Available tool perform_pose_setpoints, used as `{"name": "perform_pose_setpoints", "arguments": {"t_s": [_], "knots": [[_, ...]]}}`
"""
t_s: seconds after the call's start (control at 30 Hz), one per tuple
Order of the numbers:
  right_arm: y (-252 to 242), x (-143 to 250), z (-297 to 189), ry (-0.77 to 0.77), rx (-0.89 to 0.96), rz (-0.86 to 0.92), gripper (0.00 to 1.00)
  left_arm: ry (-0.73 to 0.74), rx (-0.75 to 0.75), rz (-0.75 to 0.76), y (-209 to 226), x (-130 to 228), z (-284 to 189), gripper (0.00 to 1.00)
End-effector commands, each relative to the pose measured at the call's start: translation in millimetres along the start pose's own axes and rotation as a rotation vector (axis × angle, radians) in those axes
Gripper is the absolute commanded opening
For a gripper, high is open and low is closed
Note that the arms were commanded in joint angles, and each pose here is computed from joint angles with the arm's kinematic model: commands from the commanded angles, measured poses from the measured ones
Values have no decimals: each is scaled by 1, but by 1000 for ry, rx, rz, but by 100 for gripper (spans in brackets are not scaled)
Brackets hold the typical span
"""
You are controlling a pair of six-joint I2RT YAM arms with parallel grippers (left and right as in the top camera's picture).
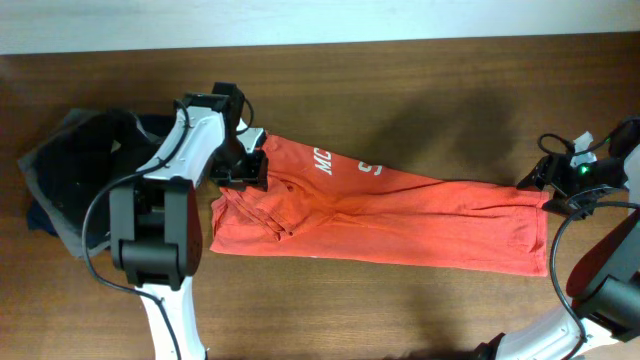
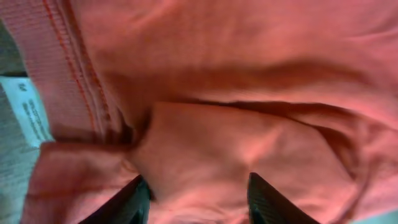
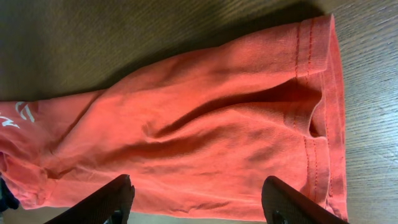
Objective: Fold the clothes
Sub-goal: 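Move the left gripper to the strip's left end and grasp it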
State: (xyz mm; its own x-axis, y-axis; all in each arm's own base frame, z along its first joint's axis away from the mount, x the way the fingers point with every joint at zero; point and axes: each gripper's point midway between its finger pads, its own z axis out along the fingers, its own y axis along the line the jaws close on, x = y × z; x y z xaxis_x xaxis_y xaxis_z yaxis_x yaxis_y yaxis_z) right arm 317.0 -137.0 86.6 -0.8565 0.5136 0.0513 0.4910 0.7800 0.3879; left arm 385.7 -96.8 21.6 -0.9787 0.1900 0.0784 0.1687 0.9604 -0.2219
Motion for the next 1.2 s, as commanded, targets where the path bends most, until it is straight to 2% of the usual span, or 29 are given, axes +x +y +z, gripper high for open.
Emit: {"name": "perform_pose_setpoints", "arguments": {"t_s": [0.0, 0.07, 0.13, 0.33, 0.63, 0.97, 1.0, 1.07, 1.17], "knots": [[5, 1, 0, 3, -16, -17, 71, -5, -54, 13, 9, -2, 0, 38], [5, 2, 0, 4, -17, -16, 70, 2, -53, 12, 9, 0, 0, 17], [5, 2, 0, 6, -16, -15, 70, 27, -51, 6, 8, 7, -2, 1], [5, 2, 0, 6, -16, -15, 70, 103, -18, -10, -1, 32, -17, 1], [5, 2, 0, 5, -16, -16, 70, 66, -21, -1, -9, 44, -52, 1], [5, 2, 0, 5, -16, -16, 70, 102, -22, -9, -10, 54, -54, 0], [5, 2, 0, 5, -16, -16, 70, 105, -23, -9, -10, 55, -54, 1], [5, 2, 0, 5, -16, -16, 70, 102, -32, -8, -8, 54, -54, 23], [5, 2, 0, 5, -16, -16, 70, 61, -54, -7, -2, 44, -55, 40]]}}
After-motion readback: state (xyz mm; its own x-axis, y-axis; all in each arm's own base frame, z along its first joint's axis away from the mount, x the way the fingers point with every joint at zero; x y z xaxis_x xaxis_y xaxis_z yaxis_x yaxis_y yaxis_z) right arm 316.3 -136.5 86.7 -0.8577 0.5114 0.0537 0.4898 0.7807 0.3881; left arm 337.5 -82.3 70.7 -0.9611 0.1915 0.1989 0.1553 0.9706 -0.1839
